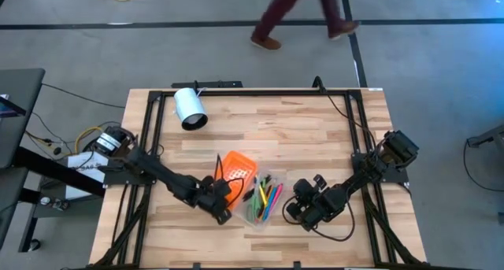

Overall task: Pick & place school supplies into a supply box
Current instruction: Close the orange supply box

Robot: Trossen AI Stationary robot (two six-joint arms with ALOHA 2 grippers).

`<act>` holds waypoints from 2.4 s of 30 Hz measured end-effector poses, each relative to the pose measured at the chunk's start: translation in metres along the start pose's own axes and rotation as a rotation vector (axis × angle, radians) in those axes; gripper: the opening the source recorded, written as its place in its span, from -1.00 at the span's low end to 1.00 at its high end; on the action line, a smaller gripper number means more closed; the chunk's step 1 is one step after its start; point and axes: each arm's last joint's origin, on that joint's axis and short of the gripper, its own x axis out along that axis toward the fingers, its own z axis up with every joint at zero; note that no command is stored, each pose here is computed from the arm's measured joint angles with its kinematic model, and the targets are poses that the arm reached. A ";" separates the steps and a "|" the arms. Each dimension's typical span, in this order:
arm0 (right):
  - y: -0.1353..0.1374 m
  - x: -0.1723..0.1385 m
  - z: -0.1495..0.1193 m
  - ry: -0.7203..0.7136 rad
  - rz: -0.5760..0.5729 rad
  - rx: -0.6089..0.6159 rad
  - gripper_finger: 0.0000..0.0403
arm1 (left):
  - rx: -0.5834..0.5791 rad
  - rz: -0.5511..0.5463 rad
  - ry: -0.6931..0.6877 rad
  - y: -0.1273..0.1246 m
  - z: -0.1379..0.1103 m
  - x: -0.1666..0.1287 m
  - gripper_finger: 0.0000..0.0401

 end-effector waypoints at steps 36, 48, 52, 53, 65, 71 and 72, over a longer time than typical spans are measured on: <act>0.017 -0.001 0.015 -0.024 0.197 -0.113 -1.00 | 0.107 0.462 -0.186 0.037 0.004 -0.073 -1.00; 0.025 -0.003 0.018 -0.032 0.295 -0.191 -1.00 | 0.480 0.285 0.105 0.100 -0.006 -0.085 -1.00; 0.026 -0.004 0.017 -0.001 0.313 -0.198 -1.00 | 0.512 0.146 0.179 0.116 -0.012 -0.072 -1.00; 0.026 -0.004 0.017 0.007 0.319 -0.199 -1.00 | 0.505 0.136 0.186 0.119 -0.013 -0.069 -1.00; 0.032 -0.015 -0.001 0.083 0.417 -0.354 -1.00 | 0.729 0.035 0.181 0.125 -0.006 -0.050 -1.00; 0.033 -0.015 0.000 0.092 0.420 -0.307 -1.00 | 0.719 -0.012 0.205 0.123 -0.003 -0.033 -0.89; 0.033 -0.015 0.000 0.093 0.421 -0.302 -1.00 | 0.716 -0.013 0.210 0.123 -0.003 -0.031 -0.85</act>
